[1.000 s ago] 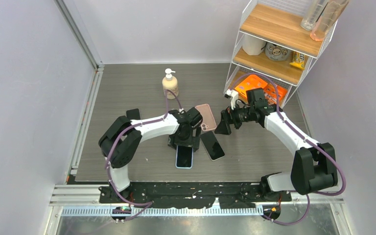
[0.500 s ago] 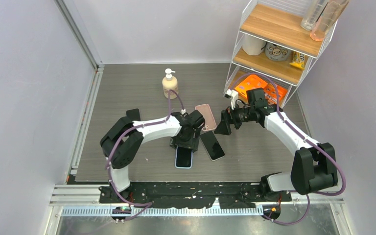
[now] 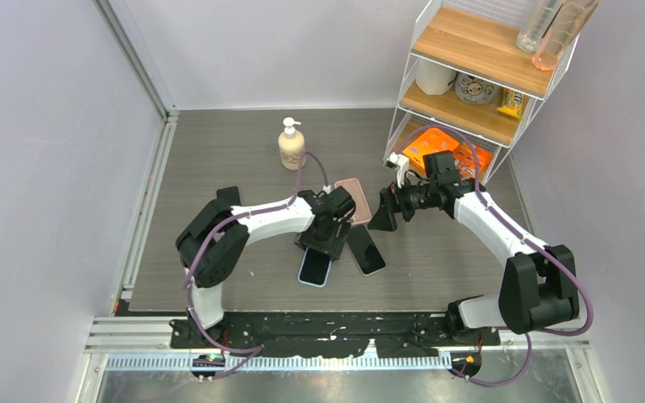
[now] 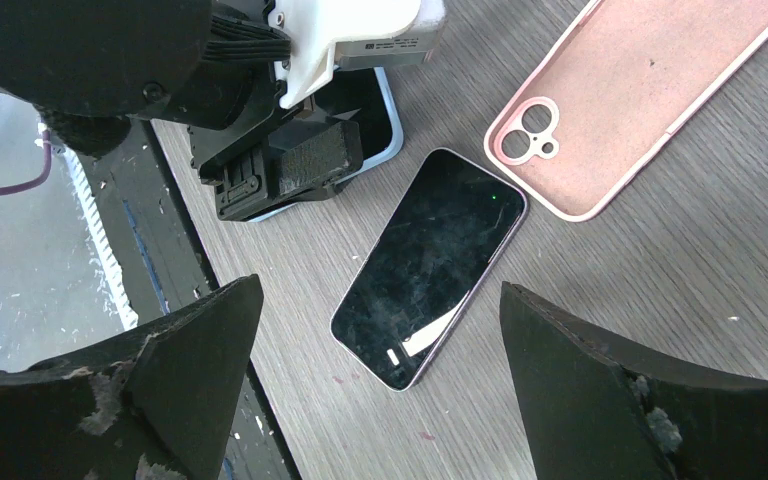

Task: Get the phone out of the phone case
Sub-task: Pick up the phone at the center of the board.

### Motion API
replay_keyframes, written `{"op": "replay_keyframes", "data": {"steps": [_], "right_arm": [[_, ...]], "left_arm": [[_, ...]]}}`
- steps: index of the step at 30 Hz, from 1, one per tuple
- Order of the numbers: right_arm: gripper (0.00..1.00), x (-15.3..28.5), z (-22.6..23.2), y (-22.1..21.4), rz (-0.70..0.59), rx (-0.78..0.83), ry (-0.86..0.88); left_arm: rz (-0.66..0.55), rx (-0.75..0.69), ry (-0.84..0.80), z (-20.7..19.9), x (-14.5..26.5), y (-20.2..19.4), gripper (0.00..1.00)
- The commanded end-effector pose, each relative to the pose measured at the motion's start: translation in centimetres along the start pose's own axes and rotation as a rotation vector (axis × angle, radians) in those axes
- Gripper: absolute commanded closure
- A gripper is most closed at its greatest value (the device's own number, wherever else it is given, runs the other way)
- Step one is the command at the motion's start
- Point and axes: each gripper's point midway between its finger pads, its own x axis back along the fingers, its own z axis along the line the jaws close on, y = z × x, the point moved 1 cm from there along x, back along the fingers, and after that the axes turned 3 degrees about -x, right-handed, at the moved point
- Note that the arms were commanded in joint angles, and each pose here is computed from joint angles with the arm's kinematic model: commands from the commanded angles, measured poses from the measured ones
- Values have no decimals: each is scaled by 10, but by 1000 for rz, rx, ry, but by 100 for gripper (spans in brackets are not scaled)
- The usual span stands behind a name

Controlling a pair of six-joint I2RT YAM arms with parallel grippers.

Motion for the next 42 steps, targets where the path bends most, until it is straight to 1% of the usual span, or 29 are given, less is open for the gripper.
{"op": "replay_keyframes", "data": {"steps": [1, 10, 16, 20, 24, 30, 42], "right_arm": [[5, 4, 4, 12, -33, 36, 6], [5, 11, 5, 25, -85, 55, -33], [5, 17, 5, 43, -133, 67, -68], [5, 17, 8, 57, -142, 62, -44], [5, 16, 14, 78, -153, 58, -1], [5, -3, 18, 90, -120, 21, 67], [3, -49, 49, 61, 16, 22, 216]], "left_arm": [[-165, -122, -17, -4, 24, 41, 100], [-406, -229, -39, 8, 70, 57, 100], [-528, -302, -52, 8, 96, 62, 100], [-597, -372, -38, 7, 111, 64, 100], [-642, -427, -36, 3, 125, 68, 100], [-697, -499, -23, -6, 144, 71, 100], [-743, -574, 6, -16, 153, 77, 100]]}}
